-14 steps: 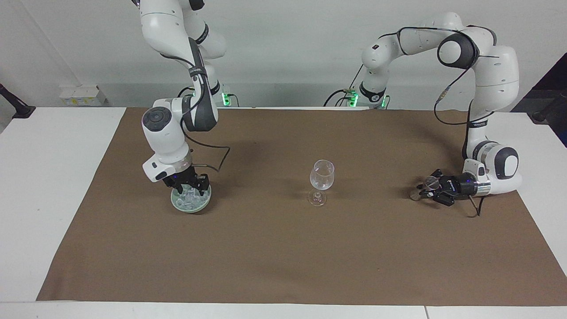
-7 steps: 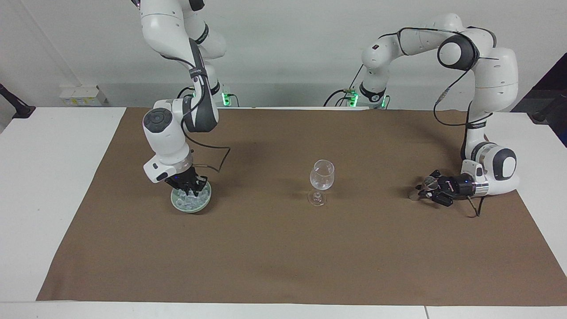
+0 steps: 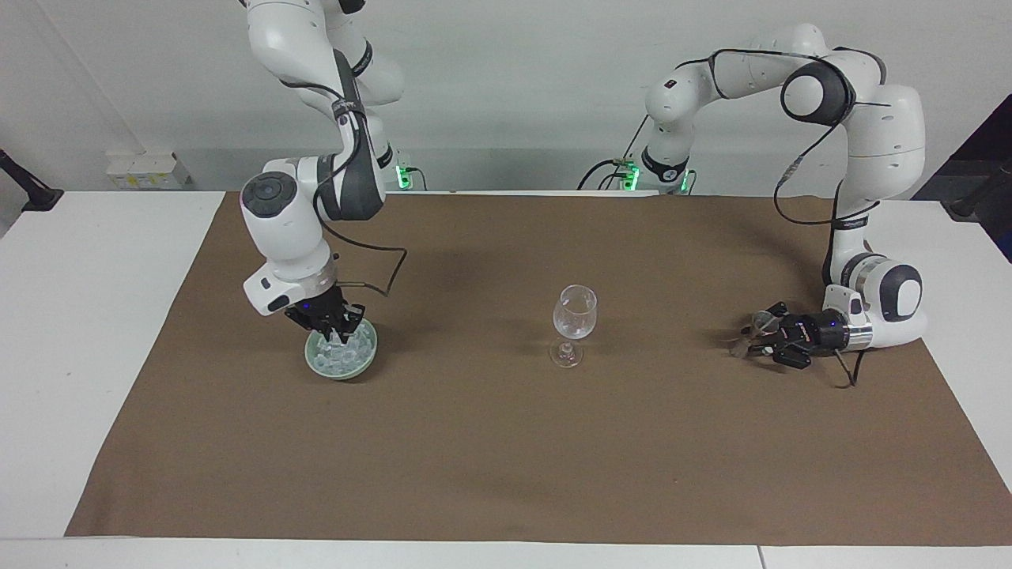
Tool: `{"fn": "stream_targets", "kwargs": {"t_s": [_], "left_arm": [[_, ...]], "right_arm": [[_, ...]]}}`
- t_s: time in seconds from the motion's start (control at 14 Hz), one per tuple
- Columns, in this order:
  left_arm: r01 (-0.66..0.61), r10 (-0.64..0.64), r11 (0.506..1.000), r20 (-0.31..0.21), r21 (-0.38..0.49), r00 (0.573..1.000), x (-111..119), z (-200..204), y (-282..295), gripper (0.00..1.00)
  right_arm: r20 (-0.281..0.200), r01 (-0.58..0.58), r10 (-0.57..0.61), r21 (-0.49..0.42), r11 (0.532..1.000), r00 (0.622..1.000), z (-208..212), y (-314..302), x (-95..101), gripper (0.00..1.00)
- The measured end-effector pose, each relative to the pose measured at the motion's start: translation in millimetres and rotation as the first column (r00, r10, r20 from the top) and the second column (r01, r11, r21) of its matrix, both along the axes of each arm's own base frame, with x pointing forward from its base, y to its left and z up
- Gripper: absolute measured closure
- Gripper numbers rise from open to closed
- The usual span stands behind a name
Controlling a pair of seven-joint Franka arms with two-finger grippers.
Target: Pour wine and add ice with both arms
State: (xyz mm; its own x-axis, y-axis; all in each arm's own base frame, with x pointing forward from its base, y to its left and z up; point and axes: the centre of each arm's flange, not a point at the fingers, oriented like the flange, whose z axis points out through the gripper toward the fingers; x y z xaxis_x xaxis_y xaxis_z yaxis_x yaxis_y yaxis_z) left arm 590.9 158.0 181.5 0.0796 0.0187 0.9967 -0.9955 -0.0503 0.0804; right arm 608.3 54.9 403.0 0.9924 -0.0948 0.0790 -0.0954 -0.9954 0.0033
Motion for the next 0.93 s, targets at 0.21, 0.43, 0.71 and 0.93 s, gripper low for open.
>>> {"fn": "stream_targets", "kwargs": {"t_s": [0.21, 0.43, 0.71, 0.93], "left_arm": [[-0.005, 0.005, 1.000, 0.018, 0.010, 1.000, 5, 7, 5, 0.21], [0.003, -0.008, 0.996, 0.053, 0.092, 0.999, 10, 26, 24, 0.15], [0.004, -0.023, 0.956, 0.061, 0.293, 0.998, 7, 85, 79, 0.14], [0.013, 0.001, 0.908, -0.034, 0.419, 0.999, 11, 153, 83, 0.15]], "right_arm": [[0.007, -0.027, 0.027, 0.005, 1.000, 1.000, 45, 17, -4.7, 0.75], [0.020, -0.056, 0.055, 0.021, 0.998, 0.998, 75, 60, -6.7, 0.75], [0.041, -0.037, 0.035, 0.040, 0.999, 0.999, 99, 96, -9.4, 0.75], [0.042, 0.007, -0.009, 0.055, 0.998, 0.999, 113, 129, -13.0, 0.75]]}}
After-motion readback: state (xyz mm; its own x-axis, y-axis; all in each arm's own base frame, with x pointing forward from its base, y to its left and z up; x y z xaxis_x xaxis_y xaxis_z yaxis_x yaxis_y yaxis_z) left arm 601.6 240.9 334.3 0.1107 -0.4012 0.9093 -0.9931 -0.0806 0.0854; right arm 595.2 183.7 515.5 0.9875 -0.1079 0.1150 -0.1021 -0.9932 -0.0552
